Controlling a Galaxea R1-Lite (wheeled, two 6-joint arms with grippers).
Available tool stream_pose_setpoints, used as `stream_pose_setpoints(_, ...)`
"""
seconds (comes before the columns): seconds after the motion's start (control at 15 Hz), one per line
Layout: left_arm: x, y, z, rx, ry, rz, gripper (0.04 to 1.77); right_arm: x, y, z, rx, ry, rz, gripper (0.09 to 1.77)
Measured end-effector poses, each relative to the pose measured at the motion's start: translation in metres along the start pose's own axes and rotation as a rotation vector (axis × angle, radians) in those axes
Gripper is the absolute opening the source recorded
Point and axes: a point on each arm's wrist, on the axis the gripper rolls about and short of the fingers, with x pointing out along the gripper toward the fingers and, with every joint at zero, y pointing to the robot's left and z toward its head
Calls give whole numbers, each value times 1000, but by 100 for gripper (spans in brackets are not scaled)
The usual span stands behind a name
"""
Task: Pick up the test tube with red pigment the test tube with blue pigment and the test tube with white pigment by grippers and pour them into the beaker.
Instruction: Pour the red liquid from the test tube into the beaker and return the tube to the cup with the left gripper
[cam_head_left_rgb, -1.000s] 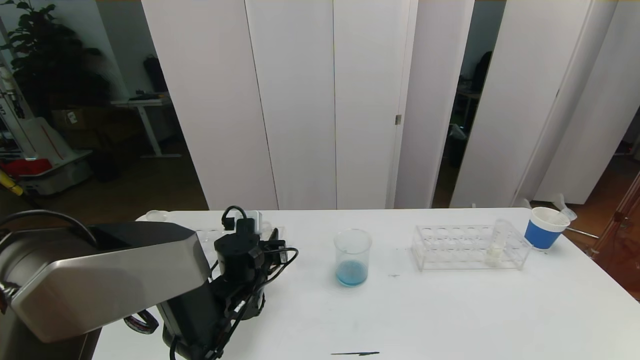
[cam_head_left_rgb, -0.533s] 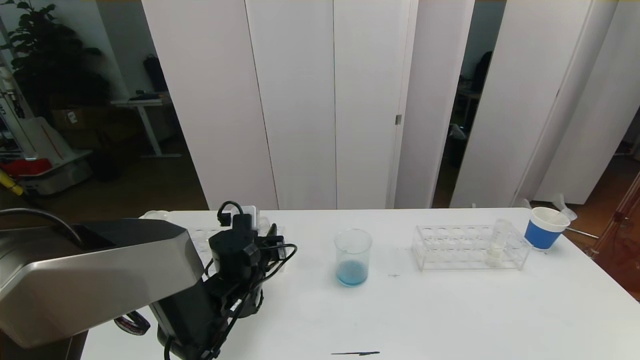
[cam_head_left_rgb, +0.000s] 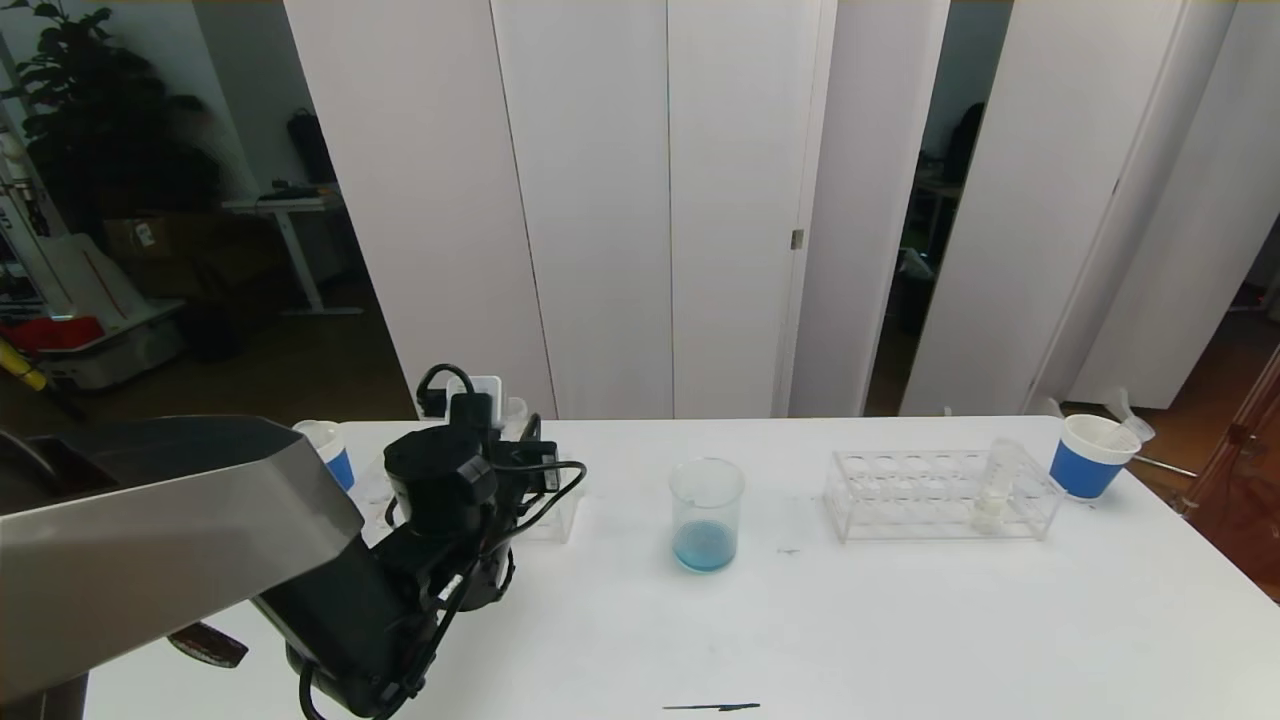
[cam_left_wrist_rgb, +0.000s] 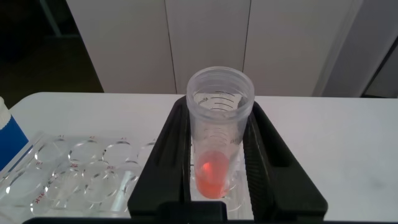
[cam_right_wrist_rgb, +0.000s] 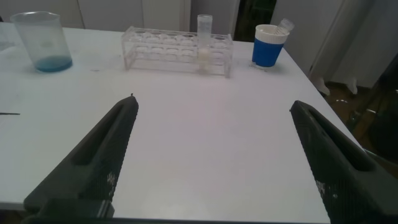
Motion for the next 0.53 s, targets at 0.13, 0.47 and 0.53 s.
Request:
stream_pose_setpoints(0.13,-1,1,12,15,-6,-16,58,0,0,0,0,0,0,175)
stream_pose_setpoints(0.47,-6,5,53,28,5,-92,58,0,0,0,0,0,0,175)
stream_pose_setpoints(0.53,-7,6,63,29,6,-108,58,0,0,0,0,0,-1,175)
